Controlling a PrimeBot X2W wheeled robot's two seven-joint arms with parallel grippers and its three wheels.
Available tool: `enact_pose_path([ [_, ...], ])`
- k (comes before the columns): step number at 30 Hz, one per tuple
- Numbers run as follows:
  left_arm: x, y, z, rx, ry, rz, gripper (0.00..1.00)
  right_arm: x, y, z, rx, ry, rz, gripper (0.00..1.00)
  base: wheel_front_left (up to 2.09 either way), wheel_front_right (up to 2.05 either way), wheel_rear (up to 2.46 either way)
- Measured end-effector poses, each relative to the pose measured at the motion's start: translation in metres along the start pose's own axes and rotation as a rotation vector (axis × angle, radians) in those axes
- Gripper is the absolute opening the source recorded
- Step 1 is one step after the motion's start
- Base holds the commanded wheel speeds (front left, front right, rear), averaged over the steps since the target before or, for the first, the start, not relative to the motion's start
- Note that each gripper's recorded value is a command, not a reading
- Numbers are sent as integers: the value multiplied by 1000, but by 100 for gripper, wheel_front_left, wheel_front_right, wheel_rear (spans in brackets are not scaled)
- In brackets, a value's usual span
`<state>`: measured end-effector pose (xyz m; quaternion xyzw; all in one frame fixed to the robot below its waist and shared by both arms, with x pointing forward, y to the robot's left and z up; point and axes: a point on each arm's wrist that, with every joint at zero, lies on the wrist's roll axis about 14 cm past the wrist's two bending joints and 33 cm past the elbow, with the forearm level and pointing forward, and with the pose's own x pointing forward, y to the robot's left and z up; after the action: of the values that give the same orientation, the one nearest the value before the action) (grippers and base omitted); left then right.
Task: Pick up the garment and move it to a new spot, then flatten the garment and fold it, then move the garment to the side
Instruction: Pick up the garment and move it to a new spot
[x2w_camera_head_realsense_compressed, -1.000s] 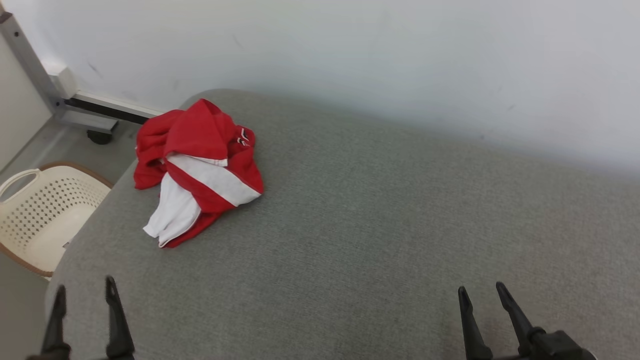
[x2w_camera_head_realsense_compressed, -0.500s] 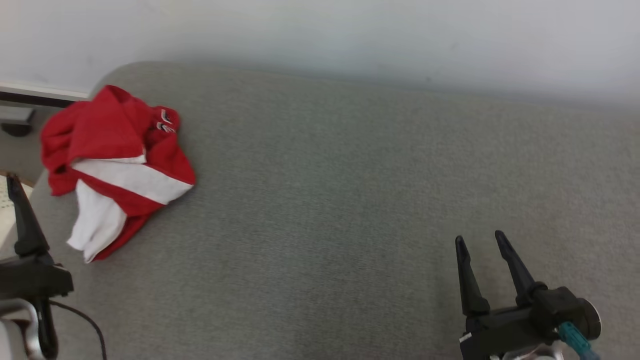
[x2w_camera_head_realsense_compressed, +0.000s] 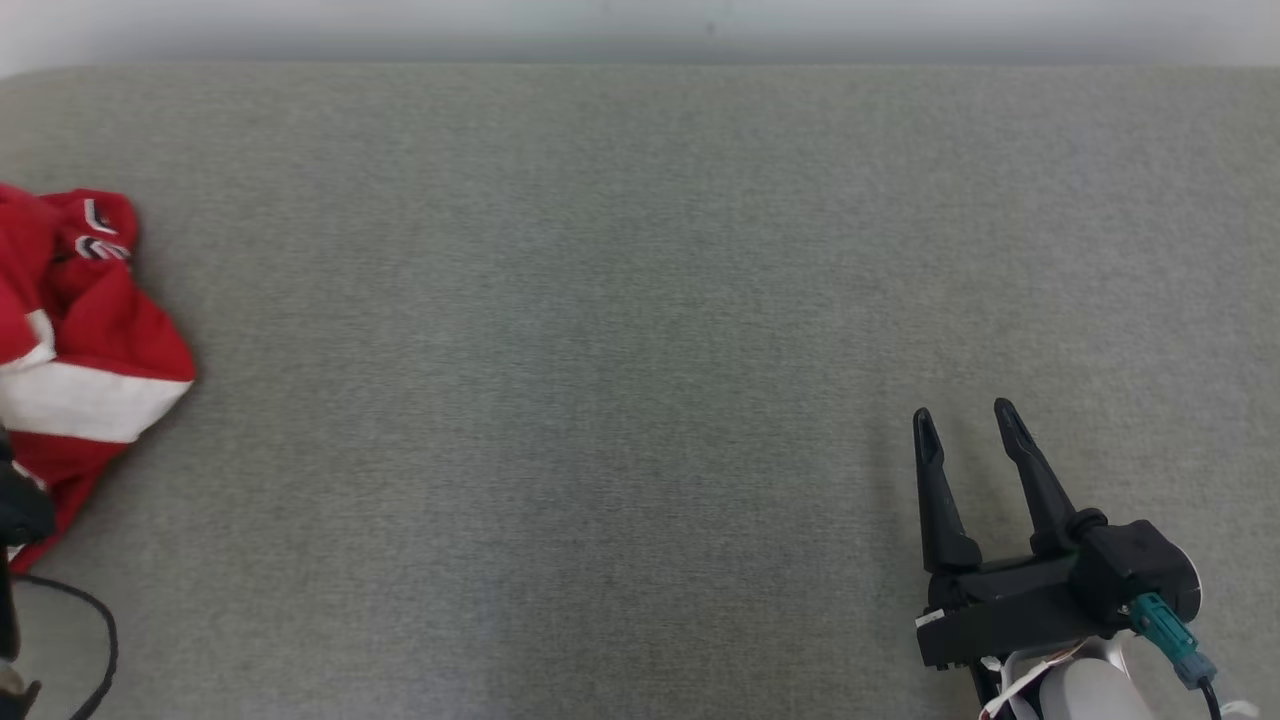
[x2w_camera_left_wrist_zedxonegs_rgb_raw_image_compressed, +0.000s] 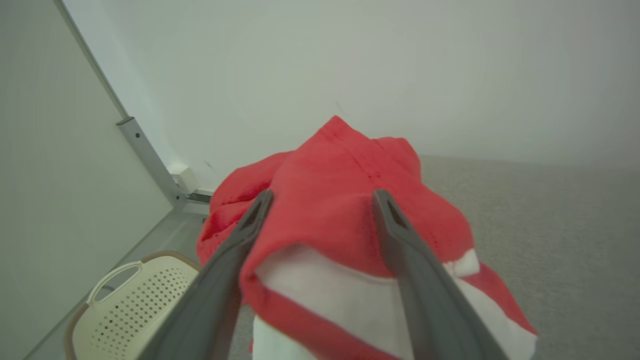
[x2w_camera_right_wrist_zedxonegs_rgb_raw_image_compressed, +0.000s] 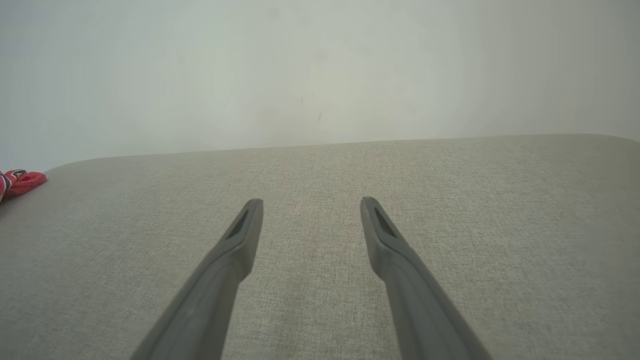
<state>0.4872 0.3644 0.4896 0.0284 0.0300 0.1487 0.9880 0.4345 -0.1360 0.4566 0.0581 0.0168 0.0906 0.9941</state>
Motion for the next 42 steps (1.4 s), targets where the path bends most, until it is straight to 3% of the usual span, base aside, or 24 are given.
enact_pose_path([
  [5, 12, -8, -46, -18, 172, -1, 100, -8, -17, -9, -3, 29, -48, 100, 0, 0, 0],
  [12, 15, -18, -75, -12, 281, -17, 100, -14, -28, -14, -9, 46, -83, 100, 0, 0, 0],
  [13, 15, -18, -76, -12, 290, -16, 56, -14, -28, -13, -12, 44, -83, 100, 0, 0, 0],
  [14, 14, -18, -77, -11, 297, -17, 0, -14, -28, -12, -12, 42, -82, 100, 0, 0, 0],
  [23, 16, -13, -45, -36, 198, -12, 0, -16, -20, -4, -16, 24, -61, 100, 0, 0, 0],
  [32, 30, -15, 91, -22, -194, -62, 0, -21, -11, 2, -14, 9, -40, 100, 0, 0, 0],
  [37, 22, -34, 152, -21, -369, -120, 0, -25, -8, 9, -7, -8, -36, 100, 0, 0, 0],
  [42, 11, -76, 194, -33, -495, -224, 0, -33, -12, 11, 1, -11, -55, 100, 0, 0, 0],
])
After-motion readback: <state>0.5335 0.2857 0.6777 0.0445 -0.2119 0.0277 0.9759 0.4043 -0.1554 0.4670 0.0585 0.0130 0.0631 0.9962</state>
